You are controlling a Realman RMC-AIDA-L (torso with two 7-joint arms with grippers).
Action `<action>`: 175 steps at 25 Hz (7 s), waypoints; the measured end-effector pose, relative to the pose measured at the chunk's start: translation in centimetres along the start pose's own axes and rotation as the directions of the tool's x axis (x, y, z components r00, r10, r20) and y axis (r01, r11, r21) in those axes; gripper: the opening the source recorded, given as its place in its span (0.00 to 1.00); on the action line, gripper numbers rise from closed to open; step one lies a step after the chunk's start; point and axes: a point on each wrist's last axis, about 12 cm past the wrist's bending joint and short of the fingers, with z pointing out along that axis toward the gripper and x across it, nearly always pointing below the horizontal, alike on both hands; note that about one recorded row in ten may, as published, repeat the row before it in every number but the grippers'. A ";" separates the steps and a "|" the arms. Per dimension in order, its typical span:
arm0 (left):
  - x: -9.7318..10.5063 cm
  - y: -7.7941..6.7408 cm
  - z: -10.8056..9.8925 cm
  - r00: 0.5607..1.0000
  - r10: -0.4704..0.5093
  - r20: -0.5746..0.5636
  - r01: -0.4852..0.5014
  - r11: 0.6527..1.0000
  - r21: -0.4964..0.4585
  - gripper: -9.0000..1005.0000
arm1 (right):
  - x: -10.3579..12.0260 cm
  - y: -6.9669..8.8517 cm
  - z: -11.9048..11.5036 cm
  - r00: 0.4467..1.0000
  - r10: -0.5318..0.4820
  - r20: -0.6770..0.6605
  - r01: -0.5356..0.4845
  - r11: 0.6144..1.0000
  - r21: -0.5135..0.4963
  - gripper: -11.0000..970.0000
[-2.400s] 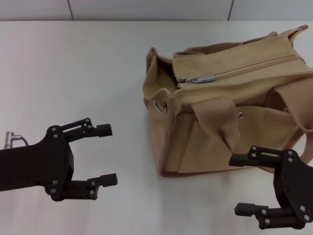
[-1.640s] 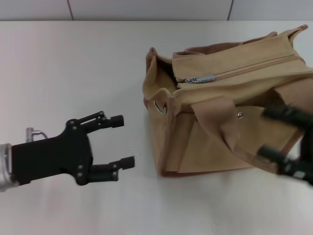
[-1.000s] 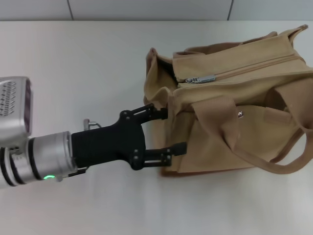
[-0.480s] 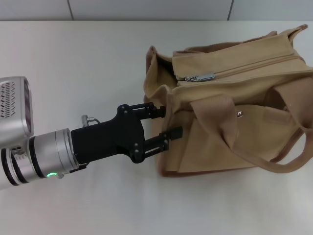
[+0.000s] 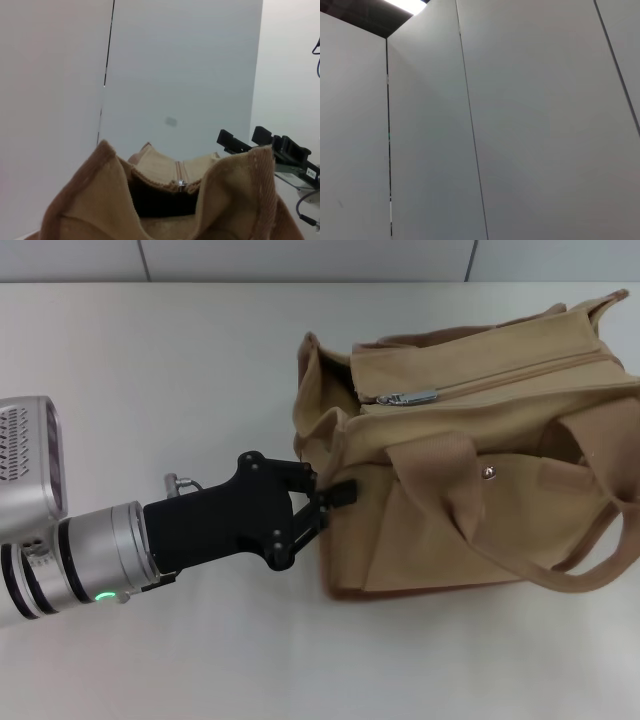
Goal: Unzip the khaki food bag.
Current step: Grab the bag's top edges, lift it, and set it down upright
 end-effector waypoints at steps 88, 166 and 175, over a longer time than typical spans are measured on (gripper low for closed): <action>0.9 -2.5 1.1 0.953 0.254 0.166 -0.209 0.947 -0.245 0.08 | 7.1 5.0 9.5 0.972 -0.122 -0.202 0.057 0.952 -0.302 0.07; 0.0 -2.4 2.9 0.926 0.223 0.306 -0.059 0.883 -0.465 0.10 | 8.0 6.0 9.3 0.936 -0.313 -0.163 0.300 0.949 -0.101 0.02; -0.2 -2.2 -0.4 0.878 0.265 0.399 0.058 0.769 -0.637 0.10 | 8.1 6.0 8.9 0.933 -0.314 -0.173 0.301 0.949 -0.095 0.02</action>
